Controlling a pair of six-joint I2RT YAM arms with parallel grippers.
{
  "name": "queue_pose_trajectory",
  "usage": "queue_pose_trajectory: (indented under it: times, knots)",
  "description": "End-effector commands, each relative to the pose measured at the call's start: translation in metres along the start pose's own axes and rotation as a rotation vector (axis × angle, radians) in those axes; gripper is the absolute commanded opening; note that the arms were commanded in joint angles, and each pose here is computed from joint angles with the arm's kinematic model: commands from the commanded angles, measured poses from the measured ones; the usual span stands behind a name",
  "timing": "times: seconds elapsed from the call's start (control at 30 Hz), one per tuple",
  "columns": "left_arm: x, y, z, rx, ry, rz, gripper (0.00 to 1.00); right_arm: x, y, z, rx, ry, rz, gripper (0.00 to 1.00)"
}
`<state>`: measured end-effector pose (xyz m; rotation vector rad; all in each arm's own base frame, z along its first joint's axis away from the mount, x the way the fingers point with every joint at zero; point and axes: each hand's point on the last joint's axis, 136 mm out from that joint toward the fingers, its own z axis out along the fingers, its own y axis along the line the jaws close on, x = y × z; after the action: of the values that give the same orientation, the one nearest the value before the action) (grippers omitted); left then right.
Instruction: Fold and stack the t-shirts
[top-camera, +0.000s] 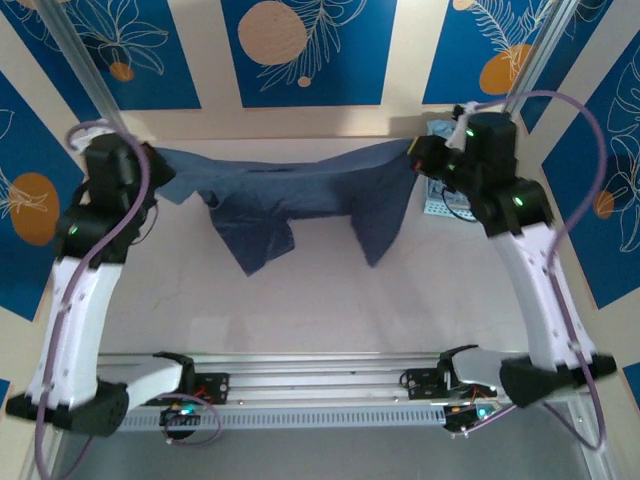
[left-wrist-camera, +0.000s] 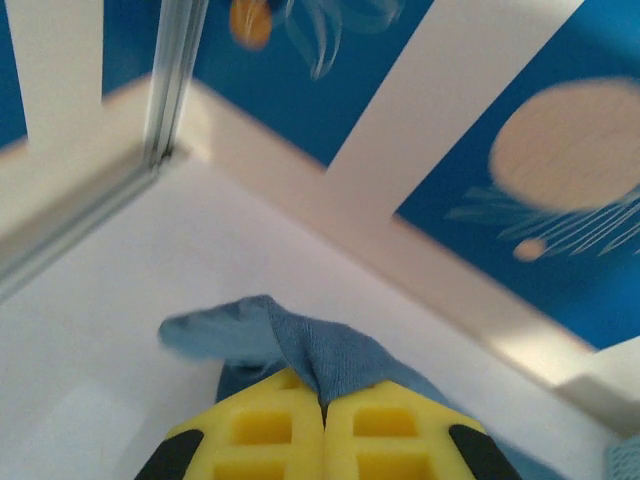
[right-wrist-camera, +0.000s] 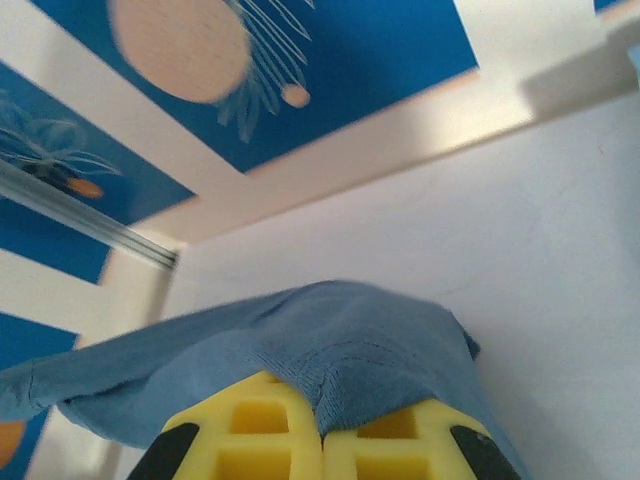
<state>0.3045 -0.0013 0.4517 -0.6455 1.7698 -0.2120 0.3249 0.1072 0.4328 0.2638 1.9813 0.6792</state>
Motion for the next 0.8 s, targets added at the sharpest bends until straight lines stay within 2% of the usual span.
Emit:
queue_pose_trajectory:
  times: [0.0, 0.07, 0.17, 0.37, 0.53, 0.6, 0.67, 0.77]
  knots:
    - [-0.052, -0.018, -0.027, 0.068, -0.152, 0.047, 0.0, -0.009, 0.019, -0.038, -0.084, -0.065, -0.017, 0.0]
    - [-0.065, -0.032, -0.03, 0.105, -0.155, 0.063, 0.0, -0.013, 0.023, -0.044, -0.102, -0.071, -0.01, 0.0]
    - [-0.065, -0.051, -0.009, 0.104, -0.087, 0.089, 0.0, -0.02, 0.024, -0.029, -0.111, -0.062, 0.022, 0.0]
    - [-0.019, -0.061, 0.095, 0.055, 0.16, 0.02, 0.0, -0.028, 0.011, 0.059, -0.136, 0.055, 0.152, 0.0]
    - [0.003, -0.069, 0.185, 0.142, 0.287, -0.072, 0.0, -0.044, -0.002, 0.138, -0.176, 0.119, 0.2, 0.0]
    - [-0.002, -0.082, 0.208, 0.228, 0.305, -0.084, 0.0, -0.06, 0.0, 0.158, -0.214, 0.121, 0.202, 0.0]
    - [-0.017, -0.099, 0.216, 0.357, 0.3, -0.099, 0.0, -0.078, 0.009, 0.166, -0.266, 0.119, 0.208, 0.0]
    - [-0.056, -0.108, 0.204, 0.445, 0.214, -0.119, 0.0, -0.113, 0.027, 0.16, -0.316, 0.058, 0.172, 0.0]
